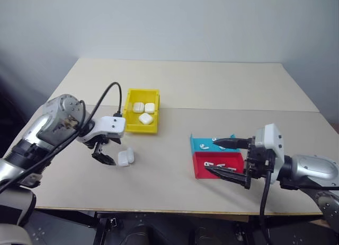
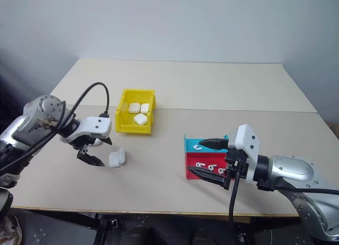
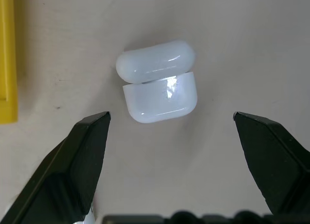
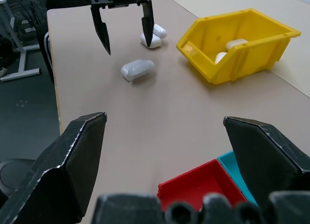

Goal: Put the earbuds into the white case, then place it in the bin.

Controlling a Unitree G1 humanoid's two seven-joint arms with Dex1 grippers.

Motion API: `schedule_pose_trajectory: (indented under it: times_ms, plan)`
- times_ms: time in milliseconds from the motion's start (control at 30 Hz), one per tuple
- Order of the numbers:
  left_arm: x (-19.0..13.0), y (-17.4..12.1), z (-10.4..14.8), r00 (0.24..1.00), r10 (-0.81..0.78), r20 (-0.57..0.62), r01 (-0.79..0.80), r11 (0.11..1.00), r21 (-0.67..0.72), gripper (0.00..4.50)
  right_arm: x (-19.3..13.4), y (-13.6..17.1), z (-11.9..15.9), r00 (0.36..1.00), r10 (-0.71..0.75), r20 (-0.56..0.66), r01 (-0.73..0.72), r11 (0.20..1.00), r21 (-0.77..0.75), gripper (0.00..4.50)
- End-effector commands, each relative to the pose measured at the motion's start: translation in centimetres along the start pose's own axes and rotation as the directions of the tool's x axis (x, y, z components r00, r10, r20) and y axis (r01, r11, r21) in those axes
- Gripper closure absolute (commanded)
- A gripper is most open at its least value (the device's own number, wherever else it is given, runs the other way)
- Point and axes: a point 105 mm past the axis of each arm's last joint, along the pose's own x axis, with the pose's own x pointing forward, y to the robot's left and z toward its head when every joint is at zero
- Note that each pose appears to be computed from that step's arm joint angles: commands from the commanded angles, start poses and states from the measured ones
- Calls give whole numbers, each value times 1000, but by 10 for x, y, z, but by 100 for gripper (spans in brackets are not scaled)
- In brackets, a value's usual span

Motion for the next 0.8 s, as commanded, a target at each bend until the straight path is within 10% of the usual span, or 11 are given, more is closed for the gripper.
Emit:
schedule_pose_trajectory:
  times_ms: [33, 800]
  plan:
    - [-4, 3, 8, 999, 21, -43, -21, 1000, -14, 5, -2, 3, 10, 1000, -9, 29, 10, 999, -43, 0]
    - [39, -4, 7, 995, 5, -100, -9, 999, -46, 5, -3, 5, 12, 999, -20, 34, 21, 999, -50, 0]
